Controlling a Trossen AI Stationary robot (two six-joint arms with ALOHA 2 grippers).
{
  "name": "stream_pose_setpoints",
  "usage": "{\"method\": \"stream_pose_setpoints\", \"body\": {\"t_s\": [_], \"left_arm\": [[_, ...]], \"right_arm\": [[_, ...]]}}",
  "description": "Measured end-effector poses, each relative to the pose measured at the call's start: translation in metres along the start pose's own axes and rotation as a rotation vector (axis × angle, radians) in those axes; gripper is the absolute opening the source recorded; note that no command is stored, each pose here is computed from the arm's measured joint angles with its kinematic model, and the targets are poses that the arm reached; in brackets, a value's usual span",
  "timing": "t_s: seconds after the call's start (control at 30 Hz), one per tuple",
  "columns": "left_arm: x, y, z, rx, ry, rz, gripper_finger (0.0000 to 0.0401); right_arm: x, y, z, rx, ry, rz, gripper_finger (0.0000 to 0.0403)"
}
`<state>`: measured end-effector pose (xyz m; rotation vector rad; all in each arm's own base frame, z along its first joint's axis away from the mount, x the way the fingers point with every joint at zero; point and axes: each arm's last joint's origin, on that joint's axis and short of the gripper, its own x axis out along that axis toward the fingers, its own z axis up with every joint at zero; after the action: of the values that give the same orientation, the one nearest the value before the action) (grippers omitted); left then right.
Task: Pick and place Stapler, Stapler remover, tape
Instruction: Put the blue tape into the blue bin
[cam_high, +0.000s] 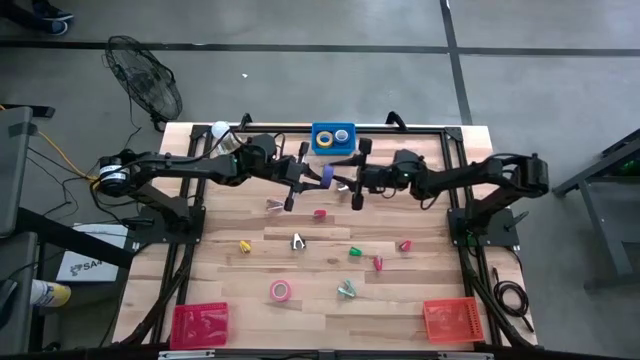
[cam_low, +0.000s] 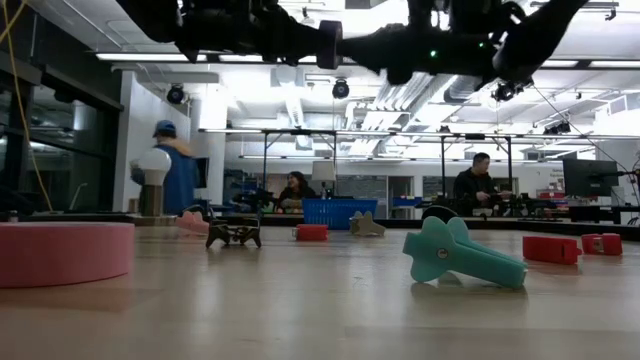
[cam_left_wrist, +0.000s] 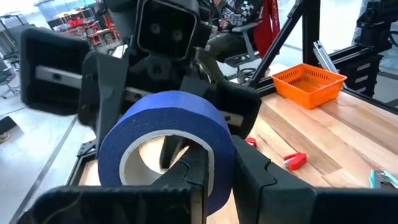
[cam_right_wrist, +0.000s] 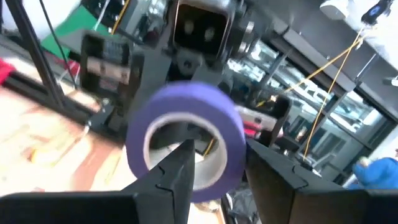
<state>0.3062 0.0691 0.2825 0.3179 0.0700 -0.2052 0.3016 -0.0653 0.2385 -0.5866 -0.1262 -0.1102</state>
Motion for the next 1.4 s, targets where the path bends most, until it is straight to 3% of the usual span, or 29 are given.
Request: {"method": "stream_pose_setpoints", "body": {"t_s": [0.43,0.87,1.0,1.4], "left_arm": [[0.0,-0.0002,-0.0009,-0.004,0.009,0.001,0.0033],[0.0,0.0001,-0.0027,-0.011,0.036,0.032,0.0033],[0.0,0.0,-0.003,-0.023,0.04,0.034,0.0034],[-0.0003,0.0029,-0.0057,-0.094,0.099,0.164,0.0223]], "right_arm": [[0.0029,-0.0019,-0.0014,-0.025,0.045,-0.056,0.0122],[0.0029,-0.002,-0.002,-0.019,0.057,-0.058,0.0036],[0.0028,-0.0019,-0.0027,-0.01,0.067,-0.063,0.003],[0.0023,-0.0008,-0.0076,-0.01,0.129,-0.067,0.003]]}}
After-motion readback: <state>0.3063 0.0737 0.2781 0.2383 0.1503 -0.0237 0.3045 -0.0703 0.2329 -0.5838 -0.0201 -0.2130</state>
